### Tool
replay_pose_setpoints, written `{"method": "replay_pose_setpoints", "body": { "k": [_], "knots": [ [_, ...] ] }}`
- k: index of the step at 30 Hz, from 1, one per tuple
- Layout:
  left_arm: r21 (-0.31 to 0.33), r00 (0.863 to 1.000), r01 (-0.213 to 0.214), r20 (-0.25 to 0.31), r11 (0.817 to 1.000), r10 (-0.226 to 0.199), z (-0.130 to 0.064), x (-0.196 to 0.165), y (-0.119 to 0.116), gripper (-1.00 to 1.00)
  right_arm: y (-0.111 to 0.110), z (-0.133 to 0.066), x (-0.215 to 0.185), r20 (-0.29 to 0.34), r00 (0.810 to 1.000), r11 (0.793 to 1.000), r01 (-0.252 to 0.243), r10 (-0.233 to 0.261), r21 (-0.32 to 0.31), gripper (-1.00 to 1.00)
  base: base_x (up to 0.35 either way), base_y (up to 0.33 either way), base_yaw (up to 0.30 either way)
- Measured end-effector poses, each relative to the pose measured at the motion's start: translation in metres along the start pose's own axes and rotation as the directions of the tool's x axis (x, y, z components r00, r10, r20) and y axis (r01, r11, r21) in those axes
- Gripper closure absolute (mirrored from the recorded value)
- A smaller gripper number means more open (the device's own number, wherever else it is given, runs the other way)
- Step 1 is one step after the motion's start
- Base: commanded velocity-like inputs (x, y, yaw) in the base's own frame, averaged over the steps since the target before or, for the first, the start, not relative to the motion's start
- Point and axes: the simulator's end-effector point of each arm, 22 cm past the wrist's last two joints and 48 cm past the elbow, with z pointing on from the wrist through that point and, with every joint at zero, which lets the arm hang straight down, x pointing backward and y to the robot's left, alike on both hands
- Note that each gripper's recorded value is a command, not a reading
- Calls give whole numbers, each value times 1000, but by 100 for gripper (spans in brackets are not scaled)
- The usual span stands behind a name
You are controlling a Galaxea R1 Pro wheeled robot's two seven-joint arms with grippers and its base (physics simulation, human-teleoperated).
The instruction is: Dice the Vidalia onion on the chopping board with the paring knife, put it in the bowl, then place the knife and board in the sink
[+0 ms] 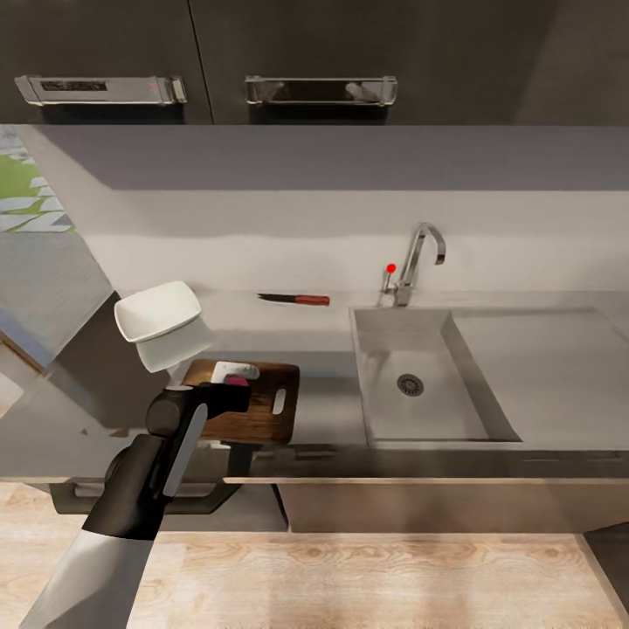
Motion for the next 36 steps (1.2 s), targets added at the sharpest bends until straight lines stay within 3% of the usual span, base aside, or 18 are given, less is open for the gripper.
{"method": "replay_pose_setpoints", "body": {
  "k": [36],
  "knots": [
    [-14,1000,-7,-7,1000,7,-1,2,3,100,0,1,-4,10,1000,1000,-2,2,0,-100,0,23,0]
  ]
}}
